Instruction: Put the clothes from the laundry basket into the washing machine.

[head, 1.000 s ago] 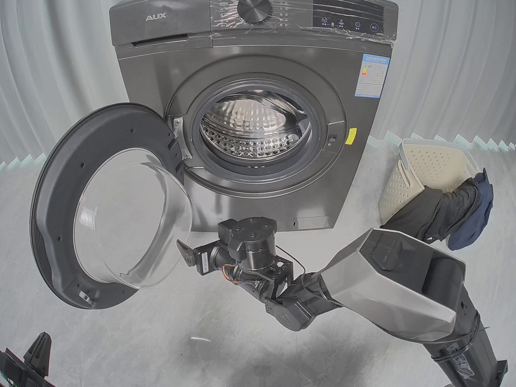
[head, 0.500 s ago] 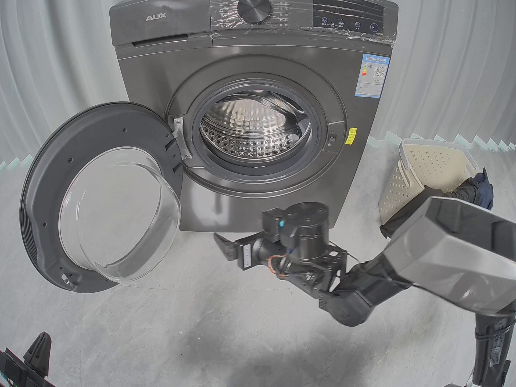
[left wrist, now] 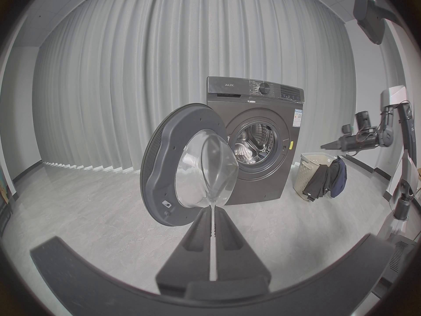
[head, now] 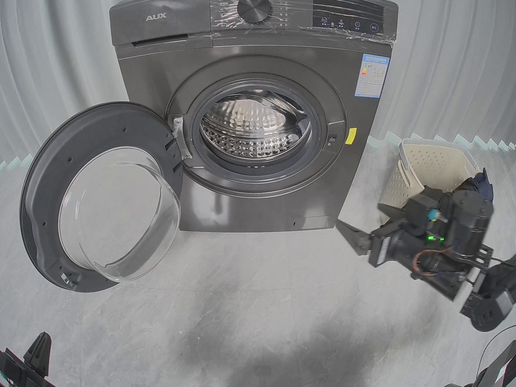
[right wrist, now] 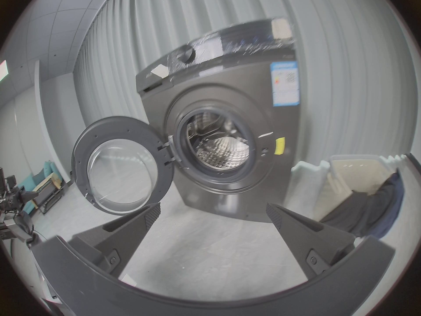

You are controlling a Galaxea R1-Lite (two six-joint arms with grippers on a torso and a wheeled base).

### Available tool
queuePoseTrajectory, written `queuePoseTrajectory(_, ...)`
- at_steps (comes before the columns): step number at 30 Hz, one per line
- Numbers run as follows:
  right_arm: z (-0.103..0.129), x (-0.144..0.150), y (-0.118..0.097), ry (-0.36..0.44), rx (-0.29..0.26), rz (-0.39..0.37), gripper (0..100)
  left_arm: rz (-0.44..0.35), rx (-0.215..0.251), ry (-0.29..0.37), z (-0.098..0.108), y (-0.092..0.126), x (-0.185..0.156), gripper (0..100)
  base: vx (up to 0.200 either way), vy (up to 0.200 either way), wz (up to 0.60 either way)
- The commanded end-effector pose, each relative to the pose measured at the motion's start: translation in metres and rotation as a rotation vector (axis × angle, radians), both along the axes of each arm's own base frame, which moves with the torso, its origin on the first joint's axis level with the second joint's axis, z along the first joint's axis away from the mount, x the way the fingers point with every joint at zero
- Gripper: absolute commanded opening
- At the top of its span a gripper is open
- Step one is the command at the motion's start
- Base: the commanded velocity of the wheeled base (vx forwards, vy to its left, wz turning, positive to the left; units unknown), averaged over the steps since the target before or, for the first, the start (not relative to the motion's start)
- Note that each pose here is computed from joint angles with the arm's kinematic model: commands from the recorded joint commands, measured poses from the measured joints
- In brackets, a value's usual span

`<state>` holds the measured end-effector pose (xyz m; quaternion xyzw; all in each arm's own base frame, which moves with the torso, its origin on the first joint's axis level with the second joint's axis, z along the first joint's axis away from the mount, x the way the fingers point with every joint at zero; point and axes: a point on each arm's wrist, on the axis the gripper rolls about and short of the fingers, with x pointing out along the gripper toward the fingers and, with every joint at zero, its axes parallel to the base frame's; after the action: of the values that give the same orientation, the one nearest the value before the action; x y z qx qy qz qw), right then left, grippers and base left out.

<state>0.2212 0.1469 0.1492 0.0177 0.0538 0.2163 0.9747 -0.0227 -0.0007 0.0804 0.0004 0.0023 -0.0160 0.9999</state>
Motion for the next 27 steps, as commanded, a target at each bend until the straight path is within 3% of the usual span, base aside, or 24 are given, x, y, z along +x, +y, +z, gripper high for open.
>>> queuePoseTrajectory(1,0.027,-0.060,-0.074,-0.141,0.049,-0.180,100,0.000,-0.001,-0.002,-0.005,0.000,0.000,0,0.000,0.000,0.00)
queuePoseTrajectory(5,0.024,-0.091,-0.103,-0.185,0.051,-0.265,100,0.000,-0.001,-0.002,-0.005,0.000,0.000,0,0.000,0.000,0.00)
queuePoseTrajectory(11,0.012,-0.133,-0.132,-0.260,-0.005,-0.371,100,0.000,-0.001,-0.002,-0.005,0.000,0.000,0,0.000,0.000,0.00)
queuePoseTrajectory(16,0.004,-0.160,-0.142,-0.229,-0.034,-0.432,100,0.000,-0.001,-0.002,-0.005,0.000,0.000,0,0.000,0.000,0.00)
queuePoseTrajectory(17,-0.009,-0.179,-0.146,-0.179,-0.063,-0.461,100,0.000,-0.001,-0.002,-0.005,0.000,0.000,0,0.000,0.000,0.00)
queuePoseTrajectory(22,-0.039,-0.216,-0.149,-0.128,-0.070,-0.442,100,0.000,-0.001,-0.002,-0.005,0.000,0.000,0,0.000,0.000,0.00)
queuePoseTrajectory(27,-0.046,-0.229,-0.150,-0.178,-0.051,-0.442,100,0.000,-0.001,-0.002,-0.005,0.000,0.000,0,0.000,0.000,0.00)
